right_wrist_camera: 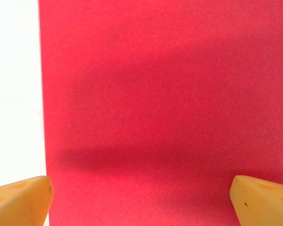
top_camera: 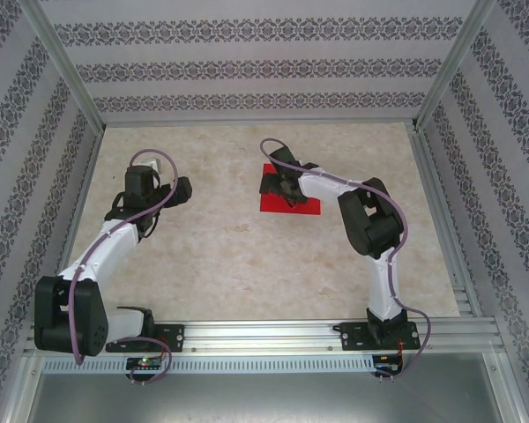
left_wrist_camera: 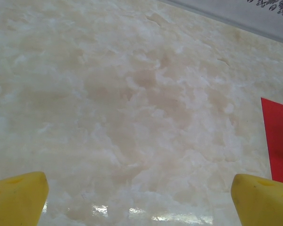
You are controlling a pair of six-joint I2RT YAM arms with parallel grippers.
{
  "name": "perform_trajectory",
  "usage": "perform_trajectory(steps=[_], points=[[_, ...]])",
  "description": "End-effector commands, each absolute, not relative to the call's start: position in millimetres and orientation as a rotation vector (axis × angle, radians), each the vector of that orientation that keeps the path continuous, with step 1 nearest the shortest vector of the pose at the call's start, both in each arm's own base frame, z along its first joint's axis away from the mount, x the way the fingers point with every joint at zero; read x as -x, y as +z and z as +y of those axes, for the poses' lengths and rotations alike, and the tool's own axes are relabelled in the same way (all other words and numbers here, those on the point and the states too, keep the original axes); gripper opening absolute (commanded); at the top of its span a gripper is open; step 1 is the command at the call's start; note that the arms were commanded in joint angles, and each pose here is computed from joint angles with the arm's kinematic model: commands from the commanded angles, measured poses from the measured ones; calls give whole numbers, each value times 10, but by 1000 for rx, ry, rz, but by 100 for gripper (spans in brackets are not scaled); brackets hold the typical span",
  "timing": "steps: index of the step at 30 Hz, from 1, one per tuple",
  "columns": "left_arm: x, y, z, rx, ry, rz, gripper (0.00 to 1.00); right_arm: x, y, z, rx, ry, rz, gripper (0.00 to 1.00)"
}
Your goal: Fold a paper plane with a square sheet of paper (pick it up from the middle)
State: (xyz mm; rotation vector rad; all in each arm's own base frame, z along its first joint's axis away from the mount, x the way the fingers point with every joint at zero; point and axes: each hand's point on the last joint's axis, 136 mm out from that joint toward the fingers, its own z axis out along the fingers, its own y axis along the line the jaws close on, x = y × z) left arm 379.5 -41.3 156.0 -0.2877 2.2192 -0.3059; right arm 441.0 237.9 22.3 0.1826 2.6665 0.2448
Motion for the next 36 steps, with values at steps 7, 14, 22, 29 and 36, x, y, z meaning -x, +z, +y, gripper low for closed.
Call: perform_trajectory(steps=[7, 14, 22, 29, 36], points=[[-3858, 1561, -455, 299, -355, 2242, 100, -2966, -278, 2256, -40, 105, 2960, 97], [-3867, 1552, -480, 318, -379, 2248, 100, -2685, 10, 2347, -38, 153, 2969, 97], [-3793, 1508, -524, 357, -422, 2279, 100, -3109, 649, 2126, -57, 126, 2836, 98], [-3746, 1444, -544, 363, -438, 2297, 100, -3187, 456, 2113, 32, 34, 2890, 98], [-3764, 1439, -559, 355, -442, 2303, 100, -3287, 343, 2256, 81, 13, 2914, 98]])
